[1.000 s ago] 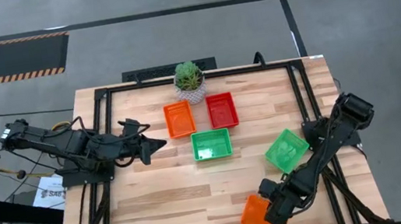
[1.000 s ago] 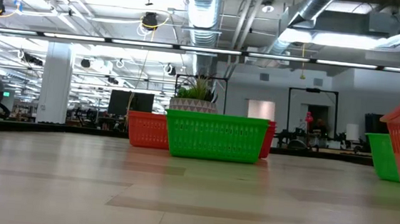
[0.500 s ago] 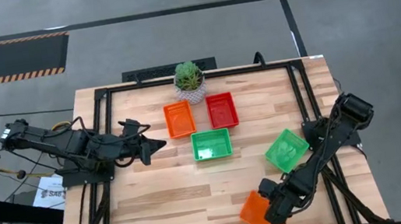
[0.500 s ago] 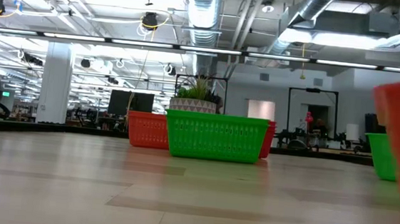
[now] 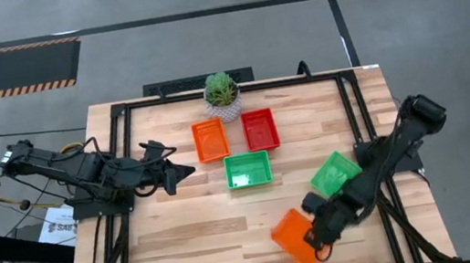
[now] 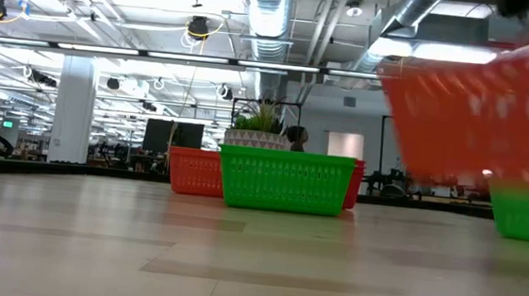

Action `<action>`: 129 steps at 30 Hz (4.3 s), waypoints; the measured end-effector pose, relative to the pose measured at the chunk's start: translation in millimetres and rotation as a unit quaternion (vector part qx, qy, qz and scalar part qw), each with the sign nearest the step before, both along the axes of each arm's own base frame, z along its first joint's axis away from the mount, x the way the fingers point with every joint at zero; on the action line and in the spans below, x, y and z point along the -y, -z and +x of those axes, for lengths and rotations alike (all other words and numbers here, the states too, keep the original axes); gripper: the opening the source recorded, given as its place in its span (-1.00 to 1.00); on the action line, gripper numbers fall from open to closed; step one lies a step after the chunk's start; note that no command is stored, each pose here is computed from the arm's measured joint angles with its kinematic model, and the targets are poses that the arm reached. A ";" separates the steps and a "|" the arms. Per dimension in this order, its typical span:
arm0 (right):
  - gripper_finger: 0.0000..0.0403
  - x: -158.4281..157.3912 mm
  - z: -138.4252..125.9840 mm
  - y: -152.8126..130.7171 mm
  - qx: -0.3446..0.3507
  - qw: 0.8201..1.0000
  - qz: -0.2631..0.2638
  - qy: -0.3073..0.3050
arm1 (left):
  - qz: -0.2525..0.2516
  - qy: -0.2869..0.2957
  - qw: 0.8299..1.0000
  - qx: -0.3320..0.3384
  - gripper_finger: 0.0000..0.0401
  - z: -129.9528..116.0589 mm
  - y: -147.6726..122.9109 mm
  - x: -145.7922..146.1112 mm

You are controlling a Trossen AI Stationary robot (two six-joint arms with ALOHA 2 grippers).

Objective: Stack baskets by color
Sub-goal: Stack the bottom orange bin on the top orange bins, then stack the right green bin on the left green bins

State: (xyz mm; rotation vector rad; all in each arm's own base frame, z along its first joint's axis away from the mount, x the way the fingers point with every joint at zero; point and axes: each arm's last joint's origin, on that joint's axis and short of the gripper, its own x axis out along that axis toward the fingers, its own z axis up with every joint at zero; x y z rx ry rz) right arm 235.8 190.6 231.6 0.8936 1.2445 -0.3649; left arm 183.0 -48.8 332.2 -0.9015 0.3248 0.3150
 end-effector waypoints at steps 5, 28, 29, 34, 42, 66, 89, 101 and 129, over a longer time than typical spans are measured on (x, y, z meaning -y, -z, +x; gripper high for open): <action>-0.98 40.3 2.0 -39.9 0.085 0.995 0.002 0.053 | -0.006 -0.002 1.000 0.003 -1.00 -0.5 -0.7 -0.2; -0.99 220.3 111.2 -68.2 0.236 0.950 -0.142 0.149 | 0.000 -0.111 0.990 0.090 -1.00 -78.9 -27.4 -32.5; -0.99 226.9 117.8 -68.5 0.235 0.949 -0.146 0.153 | 0.000 -0.111 0.990 0.090 -1.00 -79.9 -27.3 -32.8; -0.99 258.7 148.6 -57.6 0.225 0.947 -0.142 0.177 | 0.005 -0.111 0.991 0.079 -1.00 -81.8 -25.3 -33.4; -0.98 291.4 174.9 -12.2 0.205 0.953 -0.089 0.203 | 0.009 -0.111 0.991 0.070 -1.00 -82.4 -23.6 -33.6; -0.90 300.8 186.7 12.4 0.201 0.954 -0.069 0.210 | 0.011 -0.112 0.992 0.066 -1.00 -83.2 -22.7 -33.9; -0.77 297.8 182.6 20.5 0.165 0.969 -0.057 0.177 | 0.013 -0.111 0.992 0.063 -1.00 -83.3 -22.2 -34.0; -0.42 308.0 179.7 14.2 0.170 0.969 -0.057 0.167 | 0.013 -0.110 0.992 0.061 -1.00 -83.4 -21.8 -33.9; -0.06 206.5 82.8 -152.5 -0.048 0.974 -0.219 -0.024 | 0.015 -0.098 0.994 0.043 -1.00 -84.4 -18.5 -33.6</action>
